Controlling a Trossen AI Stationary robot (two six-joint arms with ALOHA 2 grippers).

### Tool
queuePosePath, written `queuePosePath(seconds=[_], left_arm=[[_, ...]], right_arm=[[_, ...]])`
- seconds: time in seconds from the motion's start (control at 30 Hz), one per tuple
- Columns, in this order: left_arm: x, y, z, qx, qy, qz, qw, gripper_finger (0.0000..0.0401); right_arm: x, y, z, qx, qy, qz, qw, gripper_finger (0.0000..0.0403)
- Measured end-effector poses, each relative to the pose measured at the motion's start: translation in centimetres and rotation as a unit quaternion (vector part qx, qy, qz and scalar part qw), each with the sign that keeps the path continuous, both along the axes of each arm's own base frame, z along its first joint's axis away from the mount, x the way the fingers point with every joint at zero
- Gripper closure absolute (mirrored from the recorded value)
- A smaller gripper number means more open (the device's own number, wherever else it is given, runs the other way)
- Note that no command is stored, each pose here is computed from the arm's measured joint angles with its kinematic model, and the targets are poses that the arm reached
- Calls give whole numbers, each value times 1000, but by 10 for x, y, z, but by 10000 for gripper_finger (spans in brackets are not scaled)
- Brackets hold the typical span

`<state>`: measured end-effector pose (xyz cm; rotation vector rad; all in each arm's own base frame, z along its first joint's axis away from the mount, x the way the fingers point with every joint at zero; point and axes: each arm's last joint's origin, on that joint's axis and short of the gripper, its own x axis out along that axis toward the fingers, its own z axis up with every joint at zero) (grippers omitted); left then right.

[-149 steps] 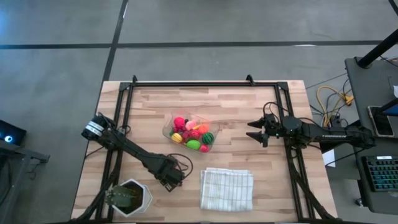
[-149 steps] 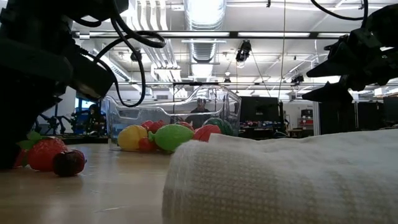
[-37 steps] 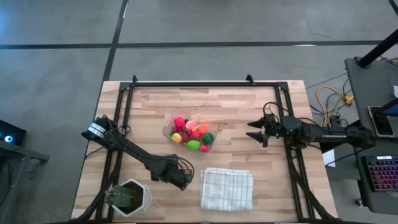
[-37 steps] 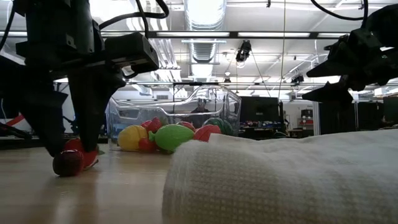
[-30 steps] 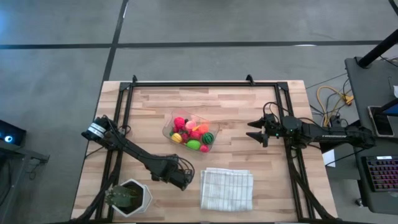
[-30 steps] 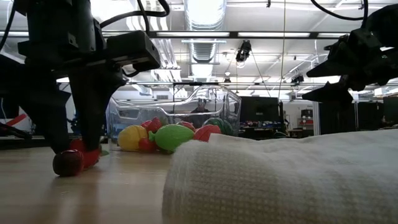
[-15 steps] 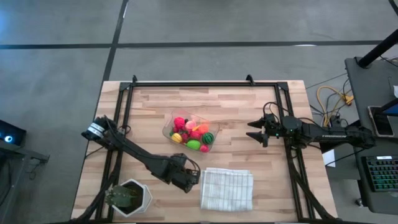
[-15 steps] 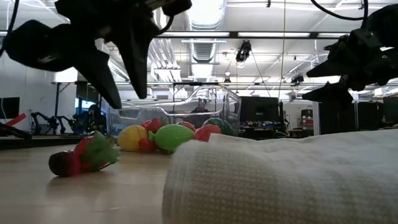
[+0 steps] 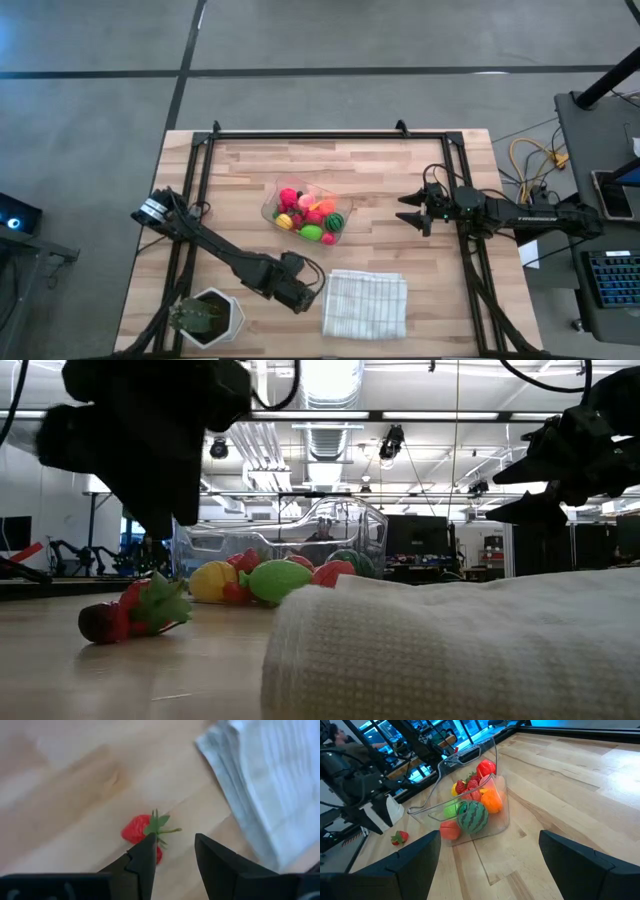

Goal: Pick and placing Produce into tupperware
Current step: Put the red strawberry into the transparent bin

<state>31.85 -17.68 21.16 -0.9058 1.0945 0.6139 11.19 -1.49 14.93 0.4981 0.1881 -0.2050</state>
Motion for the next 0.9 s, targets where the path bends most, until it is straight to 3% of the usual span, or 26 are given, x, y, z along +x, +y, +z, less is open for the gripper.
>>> queuePosePath(seconds=[0.13,0.23,0.33,0.63,0.73,0.9], left_arm=[[-3,-4,0,52,6,-163,985,281],[-5,-5,-1,85,10,-269,959,279],[-5,-5,0,109,8,-339,935,271],[-7,-5,-4,164,10,-484,859,220],[-10,-3,-11,171,22,-502,848,205],[-14,1,-20,182,38,-502,845,196]], right_arm=[[0,0,0,0,0,0,1000,73],[0,0,0,0,0,0,1000,73],[0,0,0,0,0,0,1000,73],[0,0,0,0,0,0,1000,73],[0,0,0,0,0,0,1000,74],[0,0,0,0,0,0,1000,74]])
